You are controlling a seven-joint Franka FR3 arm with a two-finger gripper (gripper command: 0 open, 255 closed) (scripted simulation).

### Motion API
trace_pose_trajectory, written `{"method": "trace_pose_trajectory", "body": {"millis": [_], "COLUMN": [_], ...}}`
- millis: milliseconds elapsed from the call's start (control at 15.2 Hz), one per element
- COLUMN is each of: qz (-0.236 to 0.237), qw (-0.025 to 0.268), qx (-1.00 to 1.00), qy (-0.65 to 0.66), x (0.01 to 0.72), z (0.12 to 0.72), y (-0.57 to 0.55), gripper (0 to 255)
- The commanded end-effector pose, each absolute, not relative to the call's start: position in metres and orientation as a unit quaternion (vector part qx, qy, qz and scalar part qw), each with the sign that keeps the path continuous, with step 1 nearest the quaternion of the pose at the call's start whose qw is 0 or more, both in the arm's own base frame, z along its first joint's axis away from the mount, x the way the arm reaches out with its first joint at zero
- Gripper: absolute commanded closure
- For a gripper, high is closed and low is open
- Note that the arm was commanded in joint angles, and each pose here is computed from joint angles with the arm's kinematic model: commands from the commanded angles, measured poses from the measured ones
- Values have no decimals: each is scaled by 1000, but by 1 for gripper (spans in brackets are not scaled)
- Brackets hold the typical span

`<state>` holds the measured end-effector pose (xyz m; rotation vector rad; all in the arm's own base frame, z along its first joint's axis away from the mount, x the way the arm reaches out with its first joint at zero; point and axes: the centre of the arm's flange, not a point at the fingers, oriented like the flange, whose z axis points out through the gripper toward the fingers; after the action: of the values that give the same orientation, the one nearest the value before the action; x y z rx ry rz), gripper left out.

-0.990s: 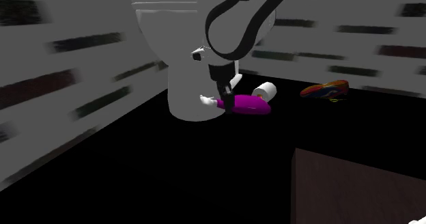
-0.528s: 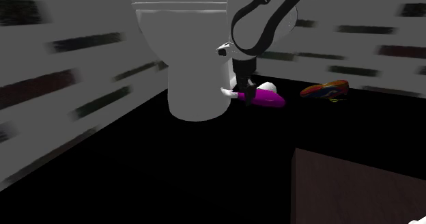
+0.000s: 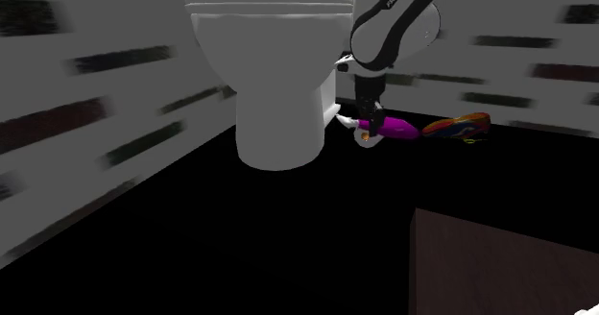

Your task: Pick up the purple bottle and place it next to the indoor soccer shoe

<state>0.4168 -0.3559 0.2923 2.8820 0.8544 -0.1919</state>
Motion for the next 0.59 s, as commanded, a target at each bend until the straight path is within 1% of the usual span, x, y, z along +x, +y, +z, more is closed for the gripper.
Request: {"method": "trace_pose_trajectory", "body": {"millis": [0, 528], "qz": [-64, -64], "qw": [65, 65], "qx": [955, 955], "qy": [284, 284], "x": [400, 348], "z": [294, 294], "y": [-379, -472], "gripper": [255, 255]}}
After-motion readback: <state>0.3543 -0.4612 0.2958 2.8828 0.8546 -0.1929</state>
